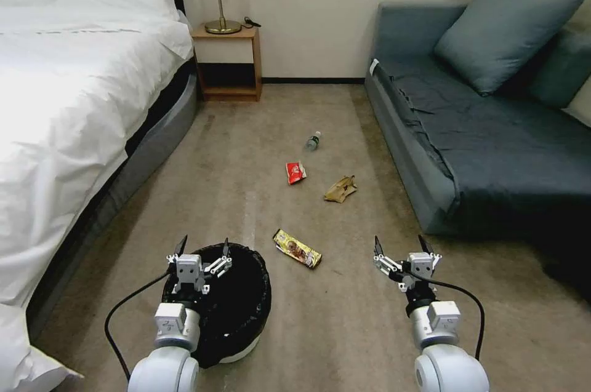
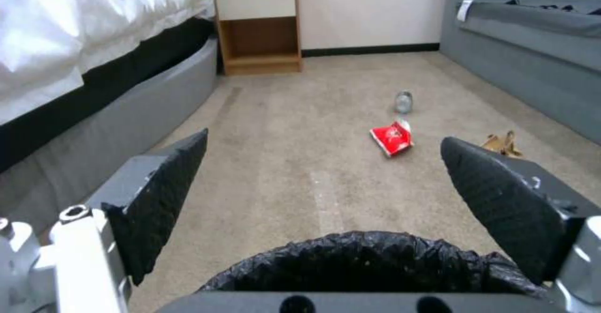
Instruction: Pick up the trash bin, then pick up the garbage on the floor and place it into the trash bin.
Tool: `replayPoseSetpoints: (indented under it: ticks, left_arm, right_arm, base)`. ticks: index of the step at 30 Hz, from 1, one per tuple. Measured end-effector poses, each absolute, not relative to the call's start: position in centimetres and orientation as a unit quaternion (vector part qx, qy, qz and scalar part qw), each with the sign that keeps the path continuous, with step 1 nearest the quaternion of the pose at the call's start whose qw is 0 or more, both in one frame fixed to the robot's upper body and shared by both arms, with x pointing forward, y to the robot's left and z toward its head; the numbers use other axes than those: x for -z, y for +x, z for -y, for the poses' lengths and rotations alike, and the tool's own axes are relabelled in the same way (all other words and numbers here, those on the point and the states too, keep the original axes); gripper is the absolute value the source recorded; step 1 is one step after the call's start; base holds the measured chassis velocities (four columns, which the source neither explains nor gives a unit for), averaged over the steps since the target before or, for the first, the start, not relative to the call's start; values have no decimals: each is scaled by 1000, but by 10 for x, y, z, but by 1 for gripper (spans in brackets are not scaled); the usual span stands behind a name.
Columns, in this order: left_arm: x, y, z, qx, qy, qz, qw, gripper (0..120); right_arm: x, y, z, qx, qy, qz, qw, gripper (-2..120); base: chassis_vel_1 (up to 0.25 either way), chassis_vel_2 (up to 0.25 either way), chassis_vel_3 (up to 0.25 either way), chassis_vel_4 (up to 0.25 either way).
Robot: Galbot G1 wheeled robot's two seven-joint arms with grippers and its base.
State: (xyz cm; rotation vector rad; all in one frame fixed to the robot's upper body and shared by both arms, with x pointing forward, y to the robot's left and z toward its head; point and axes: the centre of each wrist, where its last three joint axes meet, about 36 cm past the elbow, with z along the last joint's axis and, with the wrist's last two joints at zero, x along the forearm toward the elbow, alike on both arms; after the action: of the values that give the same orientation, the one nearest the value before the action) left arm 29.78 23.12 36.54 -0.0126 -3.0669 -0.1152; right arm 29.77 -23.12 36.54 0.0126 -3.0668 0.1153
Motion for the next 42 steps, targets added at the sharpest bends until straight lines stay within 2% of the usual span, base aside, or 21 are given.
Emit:
replayPoseSetpoints:
  ticks: [40,42]
  left_arm:
    - [-366,298,-231,37,-4,999,36,100]
    - [-381,299,-231,24,12,999,38,100]
  right_arm:
    - [-365,298,231,-38,4,999,36,100]
    - [-367,297,231,-37,4,999,35,100]
  base:
    - [0,0,0,0]
    - [0,0,0,0]
